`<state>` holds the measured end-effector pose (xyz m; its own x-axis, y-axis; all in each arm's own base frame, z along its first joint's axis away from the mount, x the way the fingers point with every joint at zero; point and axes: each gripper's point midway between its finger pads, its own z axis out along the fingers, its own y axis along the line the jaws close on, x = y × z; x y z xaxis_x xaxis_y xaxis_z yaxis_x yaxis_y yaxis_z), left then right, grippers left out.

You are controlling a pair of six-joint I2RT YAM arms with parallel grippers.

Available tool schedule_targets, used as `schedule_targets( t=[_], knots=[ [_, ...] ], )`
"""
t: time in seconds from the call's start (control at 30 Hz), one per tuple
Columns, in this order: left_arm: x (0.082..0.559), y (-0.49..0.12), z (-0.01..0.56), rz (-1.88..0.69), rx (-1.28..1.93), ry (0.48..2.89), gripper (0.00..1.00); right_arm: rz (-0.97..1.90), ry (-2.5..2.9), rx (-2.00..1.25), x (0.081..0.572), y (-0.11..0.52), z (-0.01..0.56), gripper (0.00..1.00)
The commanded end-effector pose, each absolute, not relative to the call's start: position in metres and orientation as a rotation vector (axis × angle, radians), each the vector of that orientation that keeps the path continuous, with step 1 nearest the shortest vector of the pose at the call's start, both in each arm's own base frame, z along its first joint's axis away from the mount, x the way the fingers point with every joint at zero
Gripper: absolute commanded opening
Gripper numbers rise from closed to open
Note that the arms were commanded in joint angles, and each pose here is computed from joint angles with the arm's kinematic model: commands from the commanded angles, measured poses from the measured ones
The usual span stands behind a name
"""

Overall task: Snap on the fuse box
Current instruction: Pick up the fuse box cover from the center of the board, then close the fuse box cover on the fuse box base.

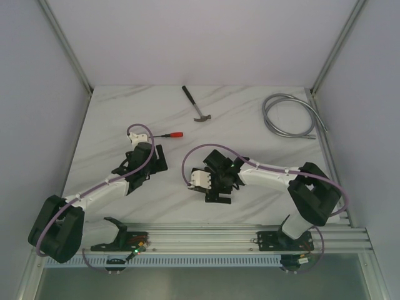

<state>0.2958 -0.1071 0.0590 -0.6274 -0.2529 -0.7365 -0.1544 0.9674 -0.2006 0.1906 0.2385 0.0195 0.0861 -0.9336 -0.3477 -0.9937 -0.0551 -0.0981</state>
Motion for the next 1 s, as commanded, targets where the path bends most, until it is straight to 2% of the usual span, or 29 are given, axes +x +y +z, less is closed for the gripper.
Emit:
schedule_targets(
  t=[0.0, 0.07, 0.33, 0.63, 0.97],
  knots=[
    [0.297, -0.106, 0.06, -0.156, -0.299, 2.246, 1.0, 0.286, 1.958, -2.096, 0.186, 0.237, 0.014, 0.83],
    [0.297, -0.106, 0.06, -0.158, -0.298, 2.245, 1.0, 0.291, 1.974, -2.101, 0.185, 0.237, 0.013, 0.77],
    [0.297, -0.106, 0.061, -0.159, -0.3, 2.242, 1.0, 0.26, 2.023, -2.004, 0.188, 0.235, 0.04, 0.7],
    [0.297, -0.097, 0.055, -0.144, -0.359, 2.253, 1.0, 0.255, 2.014, -1.732, 0.212, 0.267, 0.108, 0.69],
    [0.295, -0.083, 0.042, -0.232, -0.505, 2.278, 1.0, 0.188, 2.123, -1.589, 0.239, 0.306, 0.1, 0.69]
  ],
)
